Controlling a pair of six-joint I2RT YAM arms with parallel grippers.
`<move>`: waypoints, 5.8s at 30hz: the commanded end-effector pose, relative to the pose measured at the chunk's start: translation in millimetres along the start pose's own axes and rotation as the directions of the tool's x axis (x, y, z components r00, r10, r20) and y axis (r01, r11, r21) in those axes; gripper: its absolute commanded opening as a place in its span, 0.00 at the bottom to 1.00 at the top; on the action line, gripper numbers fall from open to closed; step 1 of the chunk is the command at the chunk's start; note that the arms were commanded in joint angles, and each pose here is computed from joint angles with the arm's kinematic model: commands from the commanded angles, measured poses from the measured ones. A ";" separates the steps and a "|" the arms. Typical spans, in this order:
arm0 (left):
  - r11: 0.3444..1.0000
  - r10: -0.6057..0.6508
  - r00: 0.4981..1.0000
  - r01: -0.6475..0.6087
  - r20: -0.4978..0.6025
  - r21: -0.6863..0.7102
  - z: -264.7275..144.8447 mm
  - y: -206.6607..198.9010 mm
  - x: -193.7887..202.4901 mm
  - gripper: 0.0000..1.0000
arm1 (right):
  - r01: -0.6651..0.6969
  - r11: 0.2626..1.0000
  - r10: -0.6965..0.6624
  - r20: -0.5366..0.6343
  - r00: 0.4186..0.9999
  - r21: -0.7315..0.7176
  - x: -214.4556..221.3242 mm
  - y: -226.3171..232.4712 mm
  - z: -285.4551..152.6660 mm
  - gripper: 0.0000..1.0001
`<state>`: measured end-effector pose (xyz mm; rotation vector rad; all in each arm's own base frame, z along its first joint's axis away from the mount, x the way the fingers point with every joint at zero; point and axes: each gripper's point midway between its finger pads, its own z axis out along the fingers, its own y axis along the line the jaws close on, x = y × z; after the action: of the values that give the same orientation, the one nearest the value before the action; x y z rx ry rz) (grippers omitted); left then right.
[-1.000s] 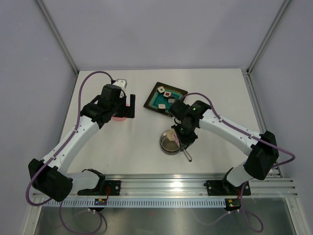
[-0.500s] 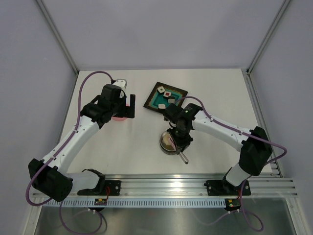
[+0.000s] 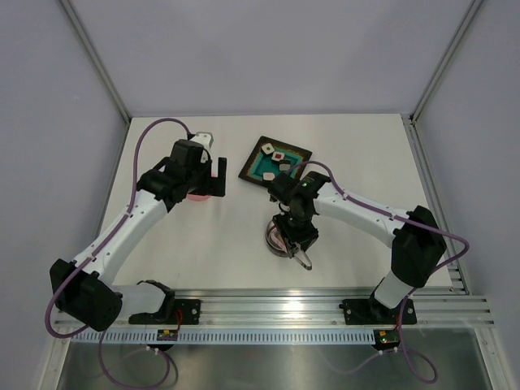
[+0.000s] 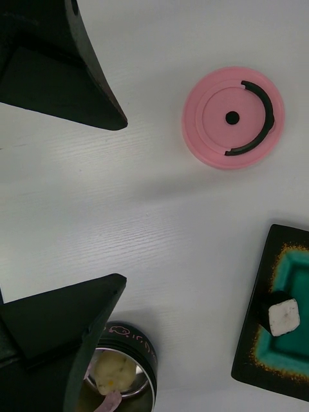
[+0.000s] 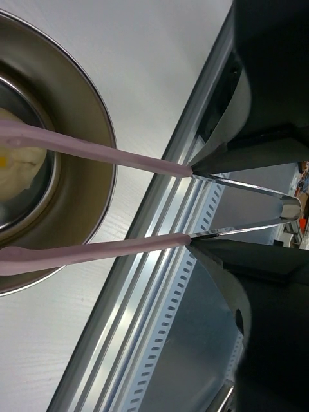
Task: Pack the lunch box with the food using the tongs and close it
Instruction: Place the fake food in the packing box, then move the packing box to the center of the board, then pick up the fake food from the plate.
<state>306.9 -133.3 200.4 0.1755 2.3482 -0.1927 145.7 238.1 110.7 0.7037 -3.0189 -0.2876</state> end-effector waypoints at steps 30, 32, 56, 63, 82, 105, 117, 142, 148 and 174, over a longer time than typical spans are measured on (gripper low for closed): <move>0.885 -0.078 0.969 0.176 -0.236 0.431 24.0 -143.6 82.0 0.42 | -0.482 0.873 0.341 0.620 0.707 0.069 -88.3 -139.4 -117.5 0.00; 0.871 -0.094 0.960 0.207 -0.263 0.445 27.6 -150.6 86.1 0.42 | -0.489 0.870 0.344 0.627 0.699 0.068 -91.0 -145.0 -118.8 0.00; 0.890 -0.045 0.921 0.212 -0.386 0.403 68.5 -172.2 118.9 0.18 | -0.463 0.885 0.348 0.594 0.725 0.047 -91.9 -140.8 -101.5 0.00; 0.929 -0.061 0.951 0.165 -0.303 0.331 69.3 -158.8 95.1 0.00 | -0.456 0.889 0.348 0.585 0.733 0.043 -92.7 -139.2 -99.3 0.00; 0.995 0.001 0.969 0.024 -0.249 0.098 98.1 -136.2 48.2 0.00 | -0.445 0.895 0.352 0.562 0.748 0.031 -94.0 -136.4 -87.8 0.00; 0.998 0.031 0.978 -0.017 -0.207 0.065 85.9 -129.7 25.7 0.49 | -0.346 0.938 0.307 0.553 0.775 -0.036 -134.8 -118.0 -89.3 0.05; 0.983 -0.167 0.984 0.172 -0.063 0.072 32.0 -62.7 -33.3 0.60 | -0.213 0.972 0.235 0.435 0.870 -0.099 -162.3 -95.4 -71.7 0.29; 0.971 -0.233 0.971 0.236 -0.060 0.046 24.1 -25.1 -16.5 0.60 | -0.282 0.957 0.289 0.343 0.894 -0.072 -219.9 -106.2 -29.4 0.48; 0.970 -0.236 0.970 0.239 -0.066 0.037 26.0 -21.4 -12.4 0.60 | -0.311 0.950 0.301 0.342 0.890 -0.027 -228.8 -116.0 -20.7 0.50; 0.971 -0.238 0.968 0.240 -0.081 0.018 33.3 -16.2 -5.8 0.60 | -0.325 0.945 0.312 0.359 0.880 -0.025 -255.5 -121.0 -4.4 0.50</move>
<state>324.9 -155.3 171.6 -0.0940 2.4965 -0.3202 411.2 239.1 76.6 0.1712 -3.3517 -0.3389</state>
